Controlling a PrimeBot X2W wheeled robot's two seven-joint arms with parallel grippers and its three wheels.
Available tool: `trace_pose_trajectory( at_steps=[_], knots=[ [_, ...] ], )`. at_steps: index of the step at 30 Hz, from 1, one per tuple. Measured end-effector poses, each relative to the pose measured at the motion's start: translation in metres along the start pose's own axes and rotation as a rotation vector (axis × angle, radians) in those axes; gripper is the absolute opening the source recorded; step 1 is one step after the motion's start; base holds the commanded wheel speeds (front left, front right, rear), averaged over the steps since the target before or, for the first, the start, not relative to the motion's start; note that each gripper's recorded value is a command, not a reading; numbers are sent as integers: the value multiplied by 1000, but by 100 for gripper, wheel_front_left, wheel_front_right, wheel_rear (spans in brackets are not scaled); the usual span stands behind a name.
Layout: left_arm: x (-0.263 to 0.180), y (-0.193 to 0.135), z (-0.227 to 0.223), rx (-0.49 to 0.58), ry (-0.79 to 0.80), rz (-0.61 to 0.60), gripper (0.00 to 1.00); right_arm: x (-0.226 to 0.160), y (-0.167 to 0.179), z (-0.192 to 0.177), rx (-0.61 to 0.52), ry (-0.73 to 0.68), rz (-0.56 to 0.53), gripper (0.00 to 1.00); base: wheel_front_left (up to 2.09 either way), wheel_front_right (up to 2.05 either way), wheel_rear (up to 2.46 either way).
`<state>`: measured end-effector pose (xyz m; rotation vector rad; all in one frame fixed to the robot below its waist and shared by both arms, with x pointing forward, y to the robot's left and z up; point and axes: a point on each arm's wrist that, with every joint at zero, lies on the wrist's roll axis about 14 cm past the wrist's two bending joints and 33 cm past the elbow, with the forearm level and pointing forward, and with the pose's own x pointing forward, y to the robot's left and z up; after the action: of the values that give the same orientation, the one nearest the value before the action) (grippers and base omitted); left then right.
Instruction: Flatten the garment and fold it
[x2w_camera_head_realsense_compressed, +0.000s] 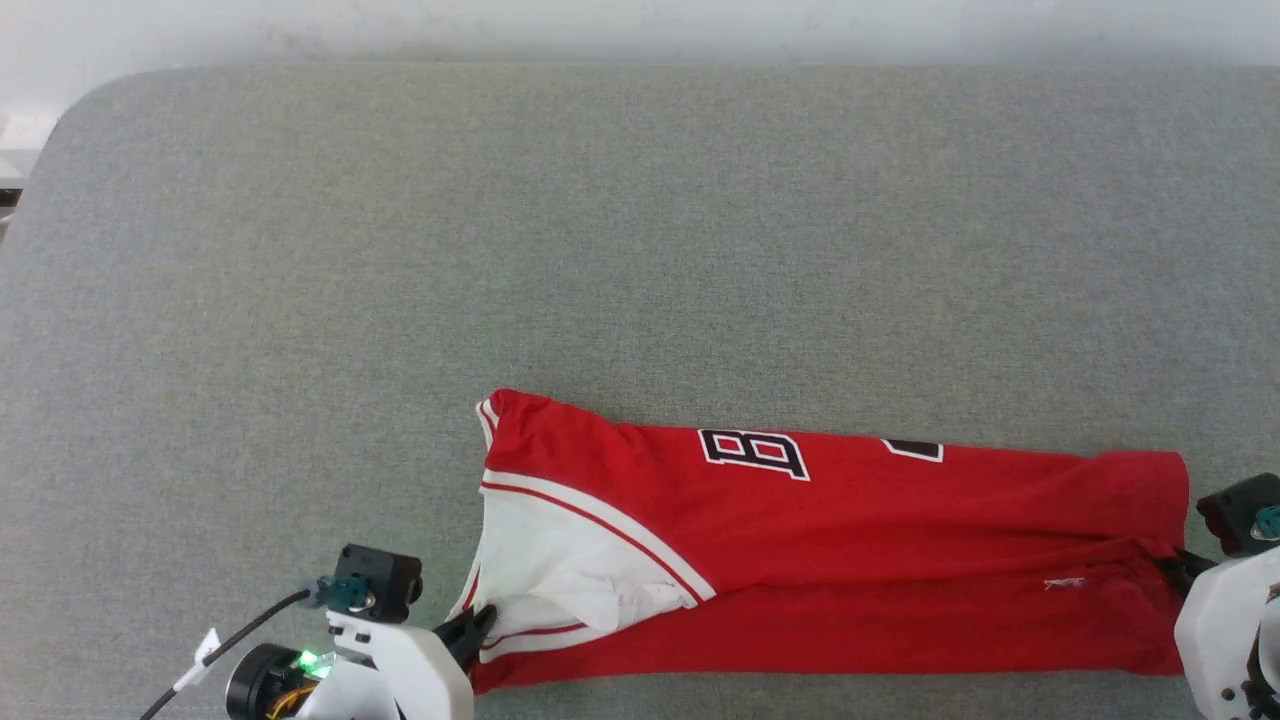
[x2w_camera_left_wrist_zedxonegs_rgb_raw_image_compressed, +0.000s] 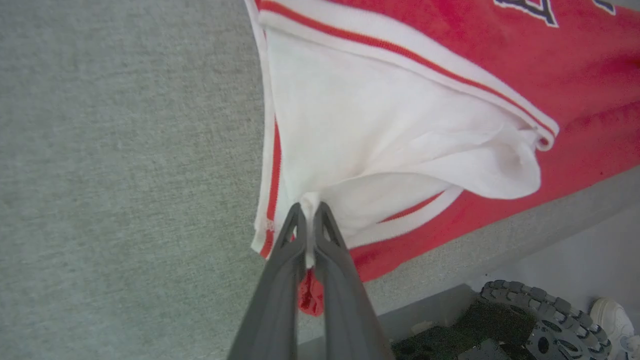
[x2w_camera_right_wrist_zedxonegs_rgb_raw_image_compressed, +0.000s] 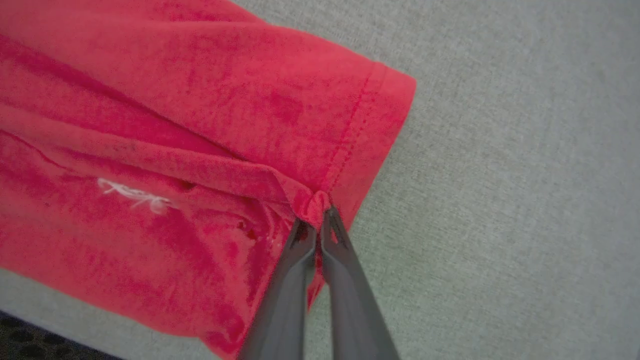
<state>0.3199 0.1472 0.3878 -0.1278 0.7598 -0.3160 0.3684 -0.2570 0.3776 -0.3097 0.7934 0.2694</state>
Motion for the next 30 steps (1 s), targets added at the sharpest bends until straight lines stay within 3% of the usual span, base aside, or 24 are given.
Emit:
trace_pose_trajectory(
  at_steps=[1, 2, 3, 4, 11, 19, 24, 30],
  knots=[
    [2, 0, -2, 0, 4, -1, 0, 0, 0, -1, -3, 5, 2, 0, 0, 0, 0],
    [3, 1, -3, 2, 11, -1, 12, 0, 1, -2, -9, 7, 2, 45, 0, 0, 0],
    [5, 2, -3, 2, 8, 3, 94, -1, 2, -3, -15, 10, 6, 100, 0, 0, 0],
    [5, 3, -1, -1, -5, 8, 100, -1, 3, -3, -17, 9, 9, 100, 0, 0, 0],
    [1, 3, 18, -19, -138, 18, 100, -16, 0, 24, 10, -77, 9, 100, 0, 0, 0],
    [-19, 4, 72, -84, -460, 44, 100, -53, -13, 65, 66, -193, -21, 100, 0, 0, 0],
    [-37, 2, 102, -138, -676, 57, 100, -66, -15, 73, 198, -252, -49, 100, 0, 0, 0],
    [-67, 21, 144, -142, -890, 152, 100, -54, -7, 51, 363, -229, -97, 100, 0, 0, 0]
  ],
)
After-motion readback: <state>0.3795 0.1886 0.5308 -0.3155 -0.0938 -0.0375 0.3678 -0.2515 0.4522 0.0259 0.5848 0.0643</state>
